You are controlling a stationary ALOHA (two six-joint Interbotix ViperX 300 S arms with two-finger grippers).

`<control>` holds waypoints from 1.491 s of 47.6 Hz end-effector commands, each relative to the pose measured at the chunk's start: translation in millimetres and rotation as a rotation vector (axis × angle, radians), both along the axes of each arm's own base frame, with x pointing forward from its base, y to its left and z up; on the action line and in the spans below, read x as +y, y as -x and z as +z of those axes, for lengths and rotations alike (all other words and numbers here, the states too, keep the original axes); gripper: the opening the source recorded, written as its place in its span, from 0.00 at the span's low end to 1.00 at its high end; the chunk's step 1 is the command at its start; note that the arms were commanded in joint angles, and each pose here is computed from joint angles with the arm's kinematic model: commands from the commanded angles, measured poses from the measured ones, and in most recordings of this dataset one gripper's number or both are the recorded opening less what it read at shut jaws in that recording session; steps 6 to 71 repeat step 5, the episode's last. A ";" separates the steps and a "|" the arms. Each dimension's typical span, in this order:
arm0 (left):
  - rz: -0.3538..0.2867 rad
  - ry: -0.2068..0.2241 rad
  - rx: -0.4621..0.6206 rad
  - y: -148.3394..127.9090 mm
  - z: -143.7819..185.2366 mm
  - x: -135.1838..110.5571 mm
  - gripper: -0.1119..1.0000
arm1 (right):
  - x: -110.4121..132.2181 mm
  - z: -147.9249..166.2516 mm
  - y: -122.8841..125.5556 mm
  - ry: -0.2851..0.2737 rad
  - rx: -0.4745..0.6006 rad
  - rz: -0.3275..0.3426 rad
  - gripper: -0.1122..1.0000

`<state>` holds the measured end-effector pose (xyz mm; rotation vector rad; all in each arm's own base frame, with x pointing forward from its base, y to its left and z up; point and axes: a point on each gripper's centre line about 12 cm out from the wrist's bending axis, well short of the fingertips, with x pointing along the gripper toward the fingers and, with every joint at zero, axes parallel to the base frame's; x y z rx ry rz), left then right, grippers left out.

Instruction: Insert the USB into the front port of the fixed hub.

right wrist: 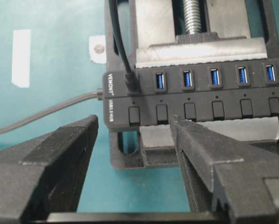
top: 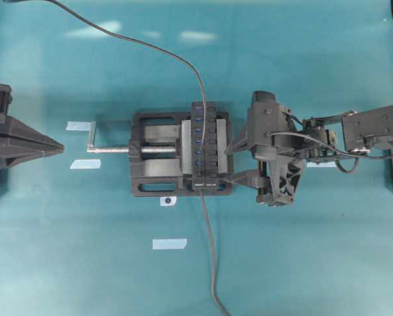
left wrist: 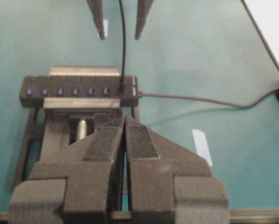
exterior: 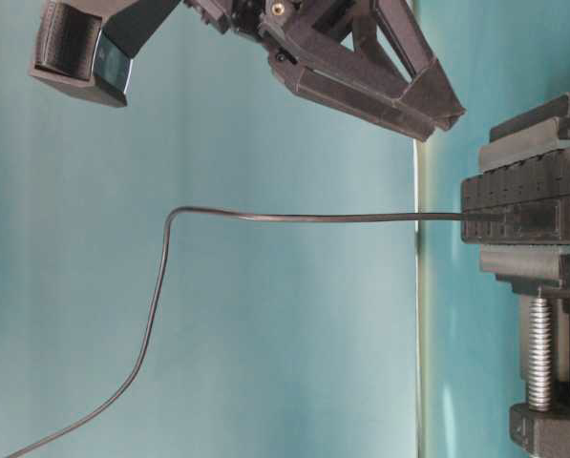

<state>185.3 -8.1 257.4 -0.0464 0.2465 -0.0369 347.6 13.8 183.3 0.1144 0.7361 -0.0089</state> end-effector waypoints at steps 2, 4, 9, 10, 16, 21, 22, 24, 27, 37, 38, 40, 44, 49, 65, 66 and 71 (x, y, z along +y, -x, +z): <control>0.000 0.000 -0.006 -2.2 3.2 -0.1 0.10 | 0.0 12.1 -1.5 -0.005 -0.038 -0.003 0.73; 0.000 0.000 -0.008 -2.0 3.5 -0.1 0.10 | 0.6 12.1 -1.5 -0.006 -0.038 -0.003 0.73; 0.000 0.000 -0.006 -2.2 3.2 -0.1 0.10 | 0.6 12.1 -1.5 -0.005 -0.038 -0.002 0.73; 0.000 0.000 -0.006 -2.2 3.2 -0.1 0.10 | 0.6 12.1 -1.5 -0.005 -0.038 -0.002 0.73; 0.000 0.000 -0.006 -2.2 3.2 -0.1 0.10 | 0.6 12.1 -1.5 -0.005 -0.038 -0.002 0.73; 0.000 0.000 -0.006 -2.2 3.2 -0.1 0.10 | 0.6 12.1 -1.5 -0.005 -0.038 -0.002 0.73; 0.000 0.000 -0.006 -2.2 3.2 -0.1 0.10 | 0.6 12.1 -1.5 -0.005 -0.038 -0.002 0.73; 0.000 0.000 -0.006 -2.2 3.2 -0.1 0.10 | 0.6 12.1 -1.5 -0.005 -0.038 -0.002 0.73; 0.000 0.000 -0.006 -2.2 3.2 -0.1 0.10 | 0.6 12.1 -1.5 -0.005 -0.038 -0.002 0.73; 0.000 0.000 -0.006 -2.2 3.2 -0.1 0.10 | 0.6 12.1 -1.5 -0.005 -0.038 -0.002 0.73; 0.000 0.000 -0.006 -2.2 3.2 -0.1 0.10 | 0.6 12.1 -1.5 -0.005 -0.038 -0.002 0.73; 0.000 0.000 -0.006 -2.2 3.2 -0.1 0.10 | 0.6 12.1 -1.5 -0.005 -0.038 -0.002 0.73; 0.000 0.000 -0.006 -2.2 3.2 -0.1 0.10 | 0.6 12.1 -1.5 -0.005 -0.038 -0.002 0.73; 0.000 0.000 -0.006 -2.2 3.2 -0.1 0.10 | 0.6 12.1 -1.5 -0.005 -0.038 -0.002 0.73; 0.000 0.000 -0.006 -2.2 3.2 -0.1 0.10 | 0.6 12.1 -1.5 -0.005 -0.038 -0.002 0.73; 0.000 0.000 -0.006 -2.2 3.2 -0.1 0.10 | 0.6 12.1 -1.5 -0.005 -0.038 -0.002 0.73; 0.000 0.000 -0.006 -2.2 3.2 -0.1 0.10 | 0.6 12.1 -1.5 -0.005 -0.038 -0.002 0.73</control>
